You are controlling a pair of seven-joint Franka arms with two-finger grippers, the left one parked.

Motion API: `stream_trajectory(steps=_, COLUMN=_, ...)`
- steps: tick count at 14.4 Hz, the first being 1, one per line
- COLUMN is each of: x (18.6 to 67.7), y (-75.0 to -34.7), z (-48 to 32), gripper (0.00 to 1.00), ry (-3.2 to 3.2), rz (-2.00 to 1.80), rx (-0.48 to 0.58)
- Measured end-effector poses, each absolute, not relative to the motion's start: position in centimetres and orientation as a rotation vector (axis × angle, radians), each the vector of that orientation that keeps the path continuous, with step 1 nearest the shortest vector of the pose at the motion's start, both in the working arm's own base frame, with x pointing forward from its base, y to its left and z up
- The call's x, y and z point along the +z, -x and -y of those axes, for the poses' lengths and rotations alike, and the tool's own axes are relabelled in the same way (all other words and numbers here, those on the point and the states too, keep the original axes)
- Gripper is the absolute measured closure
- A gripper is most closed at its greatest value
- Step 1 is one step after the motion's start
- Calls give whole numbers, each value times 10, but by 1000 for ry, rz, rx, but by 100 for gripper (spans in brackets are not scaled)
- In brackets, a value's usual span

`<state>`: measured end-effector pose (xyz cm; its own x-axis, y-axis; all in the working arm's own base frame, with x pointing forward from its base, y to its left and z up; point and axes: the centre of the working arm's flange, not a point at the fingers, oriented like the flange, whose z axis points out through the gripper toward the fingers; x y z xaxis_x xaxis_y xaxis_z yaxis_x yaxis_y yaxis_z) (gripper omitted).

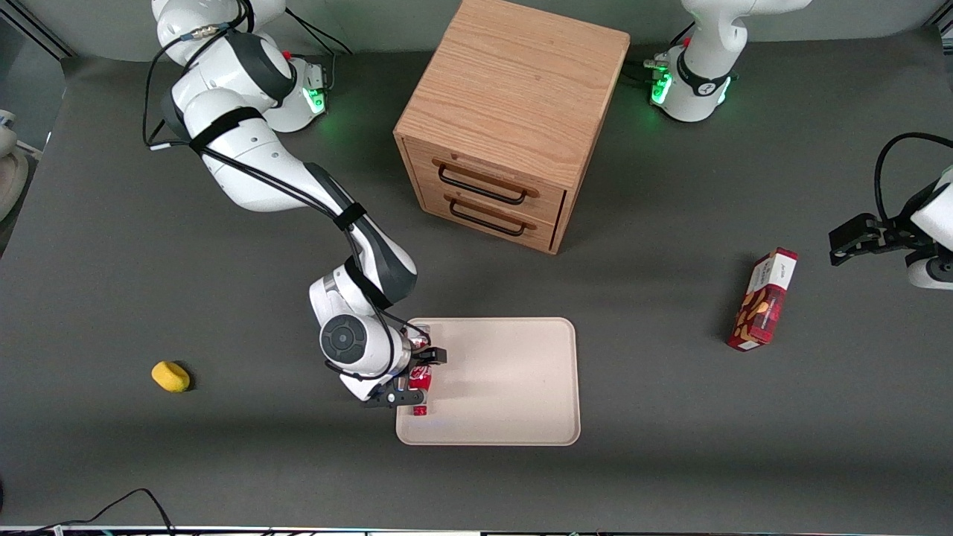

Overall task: Place coke bottle on tray
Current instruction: 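Lower the bottle onto the tray and open the right gripper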

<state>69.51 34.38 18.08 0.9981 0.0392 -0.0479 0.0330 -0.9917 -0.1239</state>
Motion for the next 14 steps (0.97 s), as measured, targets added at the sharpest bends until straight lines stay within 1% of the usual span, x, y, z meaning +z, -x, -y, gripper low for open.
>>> stream_trajectory(steps=14, x=180, y=-696, z=-343, gripper=0, ry=3036, rz=76, rx=61)
